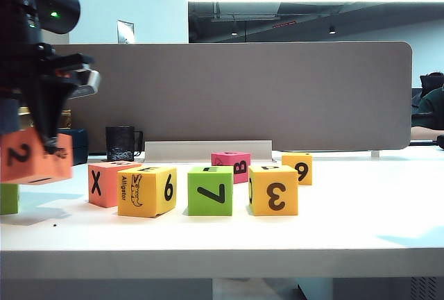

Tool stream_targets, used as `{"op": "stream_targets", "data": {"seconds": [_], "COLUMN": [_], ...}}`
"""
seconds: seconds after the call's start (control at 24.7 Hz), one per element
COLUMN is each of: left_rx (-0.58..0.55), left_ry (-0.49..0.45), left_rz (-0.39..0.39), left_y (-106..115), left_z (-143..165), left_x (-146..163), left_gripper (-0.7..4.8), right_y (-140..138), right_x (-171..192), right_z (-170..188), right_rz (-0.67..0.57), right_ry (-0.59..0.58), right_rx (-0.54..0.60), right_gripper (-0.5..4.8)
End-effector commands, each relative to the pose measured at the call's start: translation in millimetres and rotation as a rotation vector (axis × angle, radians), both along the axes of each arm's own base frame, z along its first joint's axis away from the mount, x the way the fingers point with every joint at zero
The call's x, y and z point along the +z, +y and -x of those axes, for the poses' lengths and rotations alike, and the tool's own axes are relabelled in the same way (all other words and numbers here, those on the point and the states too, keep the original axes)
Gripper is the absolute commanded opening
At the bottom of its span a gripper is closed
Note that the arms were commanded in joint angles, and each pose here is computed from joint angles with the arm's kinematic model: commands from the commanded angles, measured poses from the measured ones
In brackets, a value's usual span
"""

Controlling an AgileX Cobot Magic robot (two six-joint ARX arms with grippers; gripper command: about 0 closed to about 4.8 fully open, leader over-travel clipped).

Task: Select the appropriate blocks from the scattered letter blocks on the table and arrange them in a row to spell out "DEEP".

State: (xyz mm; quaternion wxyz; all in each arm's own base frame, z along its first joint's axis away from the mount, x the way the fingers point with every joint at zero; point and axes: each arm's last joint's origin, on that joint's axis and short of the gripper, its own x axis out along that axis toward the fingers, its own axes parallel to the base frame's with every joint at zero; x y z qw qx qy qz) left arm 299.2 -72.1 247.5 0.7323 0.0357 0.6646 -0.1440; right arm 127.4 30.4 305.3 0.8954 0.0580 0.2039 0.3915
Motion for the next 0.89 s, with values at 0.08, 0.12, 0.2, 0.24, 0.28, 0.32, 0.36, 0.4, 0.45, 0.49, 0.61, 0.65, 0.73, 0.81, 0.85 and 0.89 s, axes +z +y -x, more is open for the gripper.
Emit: {"op": "stream_targets", "data": {"seconds": [0.08,0.12,0.2,0.24,0.28,0.32,0.36,0.4,0.45,0.49,0.61,0.65,0.73,0.81,0.85,0.89], "left_rx": [0.014,0.012,0.01,0.005,0.001,0.0,-0.006,-0.005,-0.005,-0.001,0.014,0.013,0.032,0.036,0.036,0.036], "left_ry": [-0.073,-0.072,-0.058,-0.052,-0.051,-0.051,-0.054,-0.063,-0.07,-0.089,-0.125,-0.149,-0.14,-0.09,-0.079,-0.076], "left_rz": [0.027,0.027,0.025,0.025,0.025,0.025,0.027,0.031,0.032,0.044,0.068,0.076,0.077,0.062,0.058,0.058], "left_y": [-10,-11,-15,-19,-20,-22,-25,-26,-27,-29,-31,-32,-32,-31,-30,-31], "left_z": [-6,-6,-6,-6,-7,-9,-10,-13,-14,-19,-27,-30,-30,-25,-24,-24], "left_x": [-1,-1,-5,-7,-9,-12,-15,-17,-18,-22,-26,-27,-27,-29,-29,-29], "left_gripper": [1.82,1.82,1.82,1.82,1.82,1.82,1.82,1.82,1.82,1.82,1.82,1.82,1.82,1.82,1.82,1.82], "right_y": [0,0,0,0,0,0,0,0,0,0,0,0,0,0,0,0], "right_x": [2,2,2,2,2,2,2,2,2,2,2,2,2,1,1,2], "right_z": [0,0,0,0,0,0,0,0,0,0,0,0,0,1,1,1], "right_rz": [-0.003,-0.004,-0.003,-0.003,-0.003,-0.003,-0.003,-0.003,-0.003,-0.003,-0.003,-0.003,-0.003,-0.002,-0.003,-0.003], "right_ry": [-0.014,-0.014,-0.014,-0.014,-0.013,-0.011,-0.01,-0.009,-0.009,-0.007,-0.008,-0.008,-0.006,-0.003,-0.003,-0.004], "right_rx": [0.004,0.005,0.005,0.005,0.005,0.005,0.005,0.005,0.004,0.005,0.005,0.004,0.005,0.005,0.005,0.005], "right_gripper": [-0.01,-0.01,-0.01,-0.01,-0.01,-0.01,-0.01,-0.01,-0.01,-0.01,-0.01,-0.01,-0.01,-0.01,-0.01,-0.01]}}
